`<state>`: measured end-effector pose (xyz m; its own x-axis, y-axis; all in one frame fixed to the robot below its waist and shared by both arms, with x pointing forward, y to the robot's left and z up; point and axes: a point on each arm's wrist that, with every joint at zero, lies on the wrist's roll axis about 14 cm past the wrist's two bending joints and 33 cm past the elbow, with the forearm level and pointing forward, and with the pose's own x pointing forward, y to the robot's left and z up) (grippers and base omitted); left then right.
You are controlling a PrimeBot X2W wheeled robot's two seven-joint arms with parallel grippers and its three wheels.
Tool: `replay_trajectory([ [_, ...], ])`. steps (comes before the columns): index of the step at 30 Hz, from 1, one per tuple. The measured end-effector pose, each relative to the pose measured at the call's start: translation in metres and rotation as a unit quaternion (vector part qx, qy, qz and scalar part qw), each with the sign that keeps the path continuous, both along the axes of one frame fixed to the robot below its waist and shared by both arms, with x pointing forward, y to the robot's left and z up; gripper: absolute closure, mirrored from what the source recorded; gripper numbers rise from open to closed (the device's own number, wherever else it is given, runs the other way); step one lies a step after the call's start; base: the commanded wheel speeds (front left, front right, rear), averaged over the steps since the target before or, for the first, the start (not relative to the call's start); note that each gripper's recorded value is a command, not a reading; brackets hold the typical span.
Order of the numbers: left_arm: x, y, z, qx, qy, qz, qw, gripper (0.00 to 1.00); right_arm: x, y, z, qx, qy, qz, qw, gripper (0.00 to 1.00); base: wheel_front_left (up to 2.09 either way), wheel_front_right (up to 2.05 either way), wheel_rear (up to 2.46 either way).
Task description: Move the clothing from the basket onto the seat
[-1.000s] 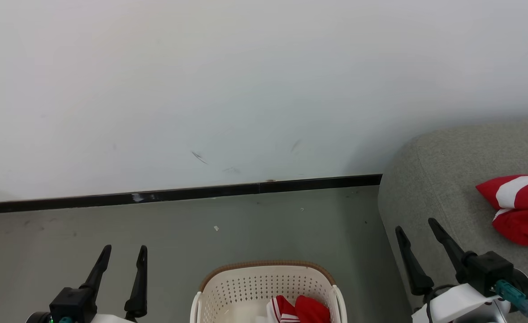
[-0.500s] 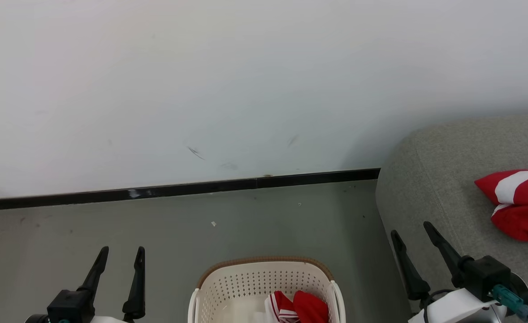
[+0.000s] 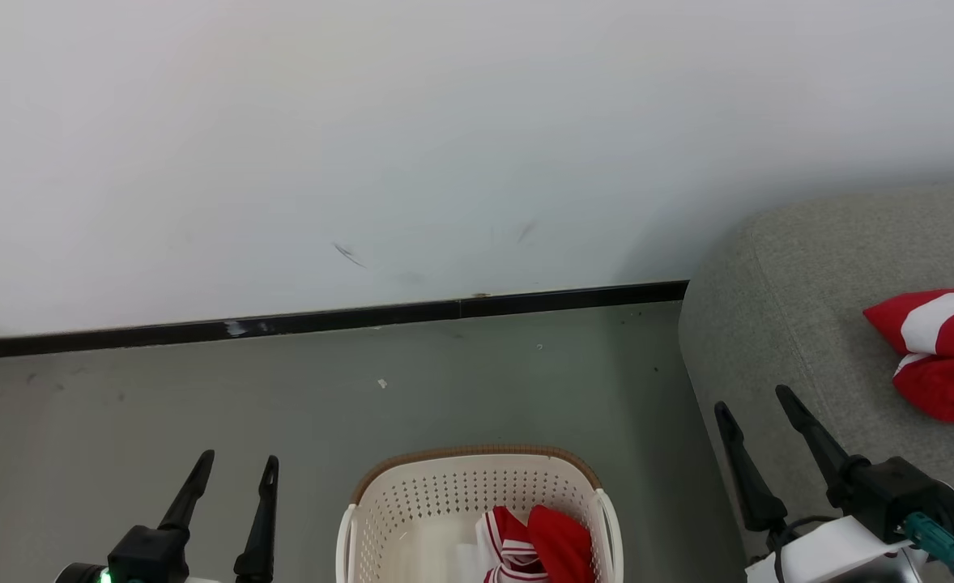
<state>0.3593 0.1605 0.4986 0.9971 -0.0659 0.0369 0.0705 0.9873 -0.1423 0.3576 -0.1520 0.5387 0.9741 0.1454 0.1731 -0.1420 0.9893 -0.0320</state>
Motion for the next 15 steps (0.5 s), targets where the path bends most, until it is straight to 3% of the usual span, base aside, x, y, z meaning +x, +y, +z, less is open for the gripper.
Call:
replay_trajectory([
  [15, 0.021, -0.056, -0.039, 0.027, 0.066, -0.115, 0.991, 0.00, 0.010, -0.029, -0.004, -0.022, 0.006, -0.044, 0.999, 0.00, 0.00, 0.00, 0.00],
])
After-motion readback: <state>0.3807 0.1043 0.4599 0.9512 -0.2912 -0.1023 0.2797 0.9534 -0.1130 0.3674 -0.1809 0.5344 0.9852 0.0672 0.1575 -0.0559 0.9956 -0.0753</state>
